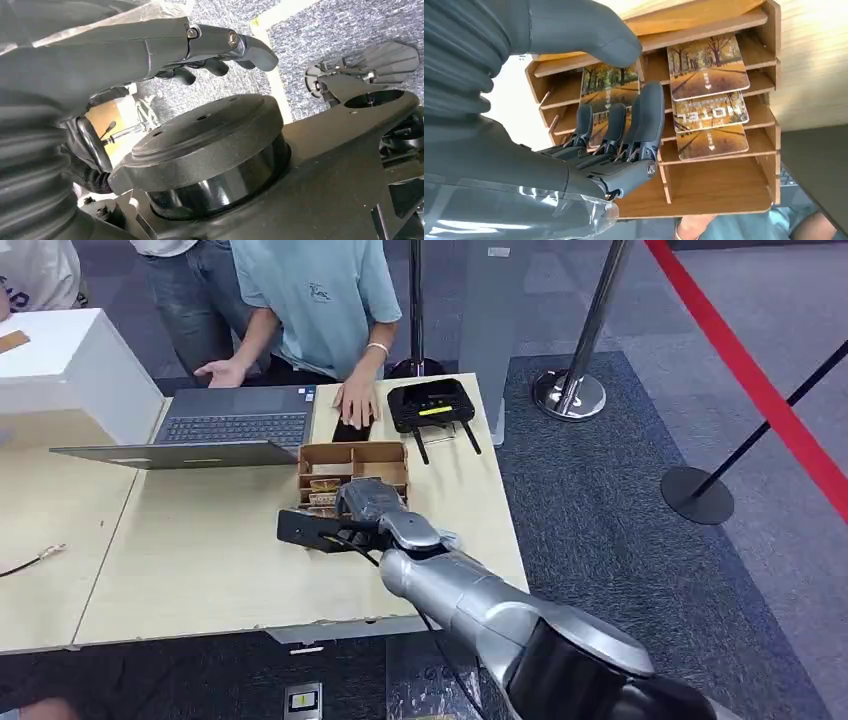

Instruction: Pass the card to the sensor for recognition and then transmit it.

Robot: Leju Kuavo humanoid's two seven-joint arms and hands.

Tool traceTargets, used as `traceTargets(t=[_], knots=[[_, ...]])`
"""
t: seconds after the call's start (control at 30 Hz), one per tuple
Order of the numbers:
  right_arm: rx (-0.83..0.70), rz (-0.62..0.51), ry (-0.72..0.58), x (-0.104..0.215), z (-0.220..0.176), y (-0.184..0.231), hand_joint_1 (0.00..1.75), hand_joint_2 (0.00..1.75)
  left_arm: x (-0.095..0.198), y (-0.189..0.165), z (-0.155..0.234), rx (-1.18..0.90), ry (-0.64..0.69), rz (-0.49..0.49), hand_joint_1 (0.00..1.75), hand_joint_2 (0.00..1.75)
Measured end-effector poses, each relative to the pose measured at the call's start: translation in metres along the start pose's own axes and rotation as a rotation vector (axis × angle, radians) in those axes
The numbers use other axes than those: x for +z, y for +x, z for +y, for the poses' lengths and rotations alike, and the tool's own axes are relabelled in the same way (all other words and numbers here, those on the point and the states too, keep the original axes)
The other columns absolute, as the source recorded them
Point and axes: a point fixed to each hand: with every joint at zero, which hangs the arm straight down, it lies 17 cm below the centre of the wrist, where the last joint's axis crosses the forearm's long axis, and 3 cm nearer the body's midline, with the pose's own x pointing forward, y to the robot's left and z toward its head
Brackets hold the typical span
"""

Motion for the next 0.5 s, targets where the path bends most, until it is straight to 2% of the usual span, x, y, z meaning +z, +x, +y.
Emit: traceTargets(t=[0.5], knots=[[0.008, 0.041, -0.001, 0.001, 0.003, -0.018, 0.89, 1.75, 0.0, 0.001, -0.001, -0.008, -0.005, -0.006, 0.0, 1.75]])
